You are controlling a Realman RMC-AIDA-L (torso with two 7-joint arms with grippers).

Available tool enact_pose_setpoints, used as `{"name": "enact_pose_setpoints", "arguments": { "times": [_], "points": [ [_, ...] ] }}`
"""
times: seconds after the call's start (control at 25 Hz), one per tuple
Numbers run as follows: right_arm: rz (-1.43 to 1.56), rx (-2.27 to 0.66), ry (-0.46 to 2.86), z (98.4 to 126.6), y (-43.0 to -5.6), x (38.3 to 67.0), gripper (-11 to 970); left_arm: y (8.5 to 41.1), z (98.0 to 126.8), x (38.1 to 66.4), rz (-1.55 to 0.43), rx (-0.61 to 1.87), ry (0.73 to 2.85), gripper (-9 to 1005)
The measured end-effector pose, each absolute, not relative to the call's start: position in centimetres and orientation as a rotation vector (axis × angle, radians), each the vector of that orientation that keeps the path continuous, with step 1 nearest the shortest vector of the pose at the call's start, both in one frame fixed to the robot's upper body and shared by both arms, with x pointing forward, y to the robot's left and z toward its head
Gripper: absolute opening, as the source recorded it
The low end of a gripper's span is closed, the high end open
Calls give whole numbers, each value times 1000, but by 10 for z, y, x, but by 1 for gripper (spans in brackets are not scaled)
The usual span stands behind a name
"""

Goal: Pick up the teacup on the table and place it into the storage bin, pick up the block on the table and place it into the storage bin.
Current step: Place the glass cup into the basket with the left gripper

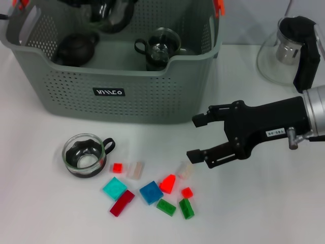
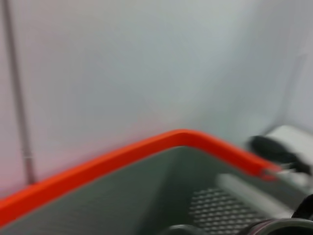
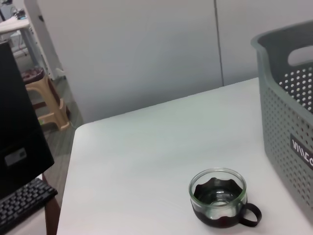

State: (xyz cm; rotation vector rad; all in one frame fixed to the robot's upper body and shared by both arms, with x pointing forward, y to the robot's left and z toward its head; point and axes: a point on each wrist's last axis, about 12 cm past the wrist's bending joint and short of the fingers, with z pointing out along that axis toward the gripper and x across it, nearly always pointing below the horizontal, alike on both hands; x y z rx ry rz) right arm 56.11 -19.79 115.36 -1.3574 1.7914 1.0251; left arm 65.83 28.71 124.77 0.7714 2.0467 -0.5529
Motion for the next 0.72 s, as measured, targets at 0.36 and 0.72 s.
{"name": "enact_pose_setpoints", "arguments": {
  "times": [0.36,0.72],
  "points": [
    [1041,-1340,1817,1155,-192,564,945,251,1227,700,-305,773,2088,78],
    [1029,-1333,1840,1150,-191,565,944,215,1205,709,-135,851,2110,86]
  ]
}}
